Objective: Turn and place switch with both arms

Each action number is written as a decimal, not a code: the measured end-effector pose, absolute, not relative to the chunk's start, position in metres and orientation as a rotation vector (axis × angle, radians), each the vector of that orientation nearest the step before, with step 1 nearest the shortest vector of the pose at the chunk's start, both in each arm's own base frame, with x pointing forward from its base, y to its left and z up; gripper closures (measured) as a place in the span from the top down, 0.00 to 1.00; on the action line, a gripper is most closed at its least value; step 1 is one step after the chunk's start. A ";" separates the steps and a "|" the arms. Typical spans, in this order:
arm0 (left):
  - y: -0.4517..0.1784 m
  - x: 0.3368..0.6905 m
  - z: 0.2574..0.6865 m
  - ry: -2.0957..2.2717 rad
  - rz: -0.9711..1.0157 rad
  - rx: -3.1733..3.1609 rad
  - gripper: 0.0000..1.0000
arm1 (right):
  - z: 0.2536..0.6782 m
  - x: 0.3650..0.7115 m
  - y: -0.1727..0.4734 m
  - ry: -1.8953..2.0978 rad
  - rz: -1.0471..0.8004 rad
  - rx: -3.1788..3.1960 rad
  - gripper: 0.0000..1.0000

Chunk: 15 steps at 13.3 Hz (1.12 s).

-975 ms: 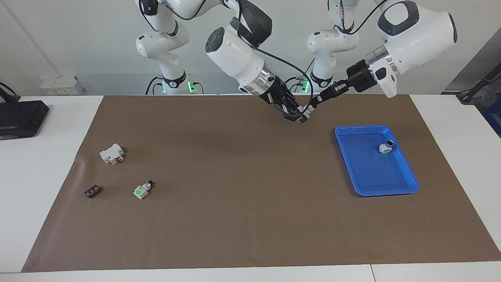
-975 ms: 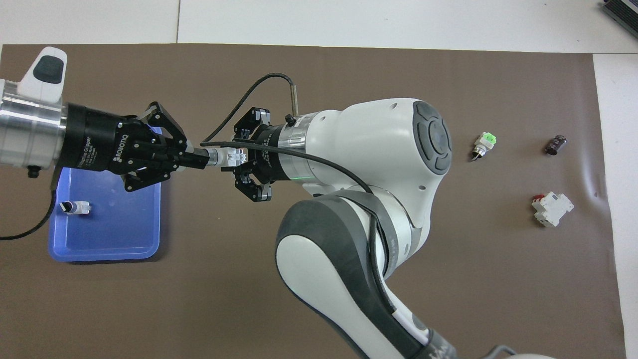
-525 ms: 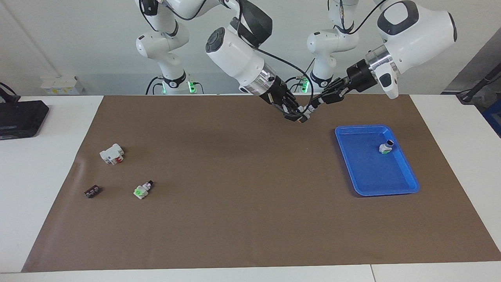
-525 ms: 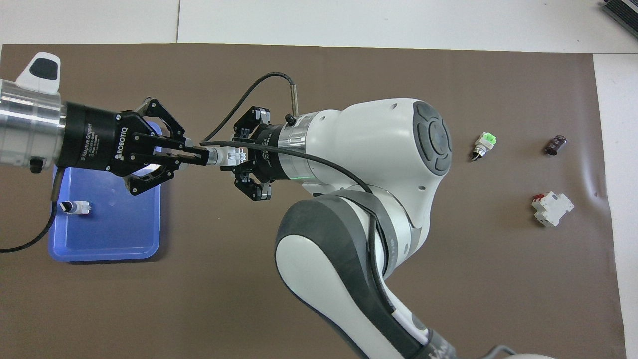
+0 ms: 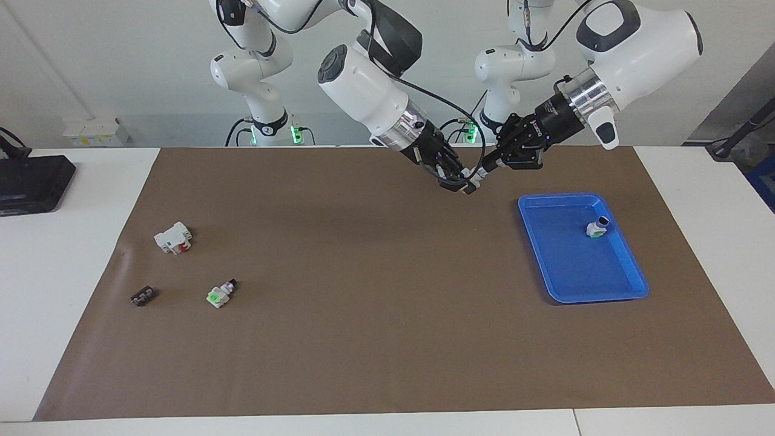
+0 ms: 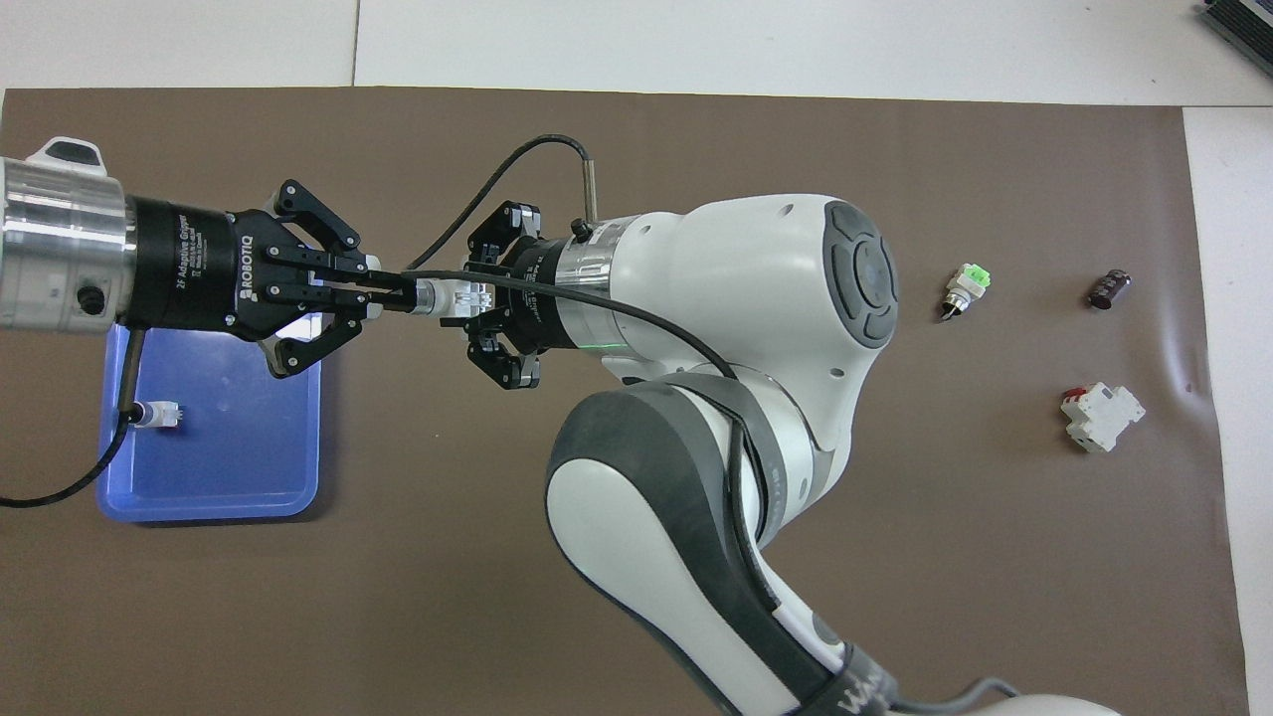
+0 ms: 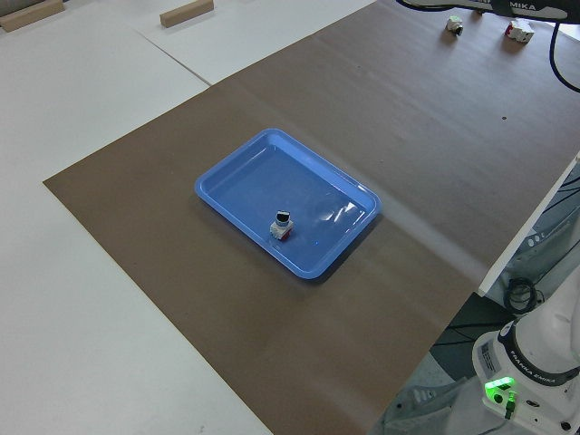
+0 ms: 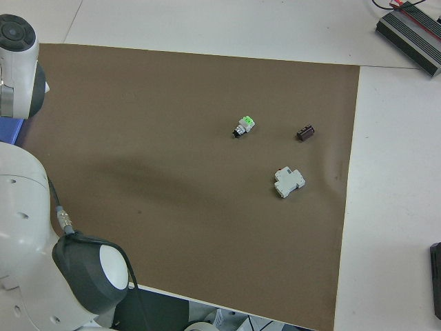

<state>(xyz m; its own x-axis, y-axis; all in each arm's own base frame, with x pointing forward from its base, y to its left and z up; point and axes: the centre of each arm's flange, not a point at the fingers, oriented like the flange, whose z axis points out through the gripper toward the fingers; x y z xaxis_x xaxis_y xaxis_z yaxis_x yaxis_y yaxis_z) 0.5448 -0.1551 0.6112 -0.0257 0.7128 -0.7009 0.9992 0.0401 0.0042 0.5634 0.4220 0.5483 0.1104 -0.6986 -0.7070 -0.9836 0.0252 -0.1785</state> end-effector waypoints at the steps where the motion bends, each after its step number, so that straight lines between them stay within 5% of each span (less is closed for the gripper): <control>1: -0.155 0.545 0.611 1.850 -0.720 1.681 0.11 | 0.548 0.564 0.423 1.649 0.554 -1.735 0.33; 15: -0.159 0.542 0.612 2.373 -0.796 1.216 0.11 | 0.540 0.563 0.430 1.649 0.559 -1.744 0.33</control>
<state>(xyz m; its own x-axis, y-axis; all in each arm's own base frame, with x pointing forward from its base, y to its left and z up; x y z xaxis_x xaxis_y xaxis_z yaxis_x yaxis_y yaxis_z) 0.5420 -0.1586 0.6121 -0.5668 0.6210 -0.5414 0.8218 0.4720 -0.3191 0.5630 0.4296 0.5405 0.1116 -0.7007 -0.7047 -0.9848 0.0171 -0.1729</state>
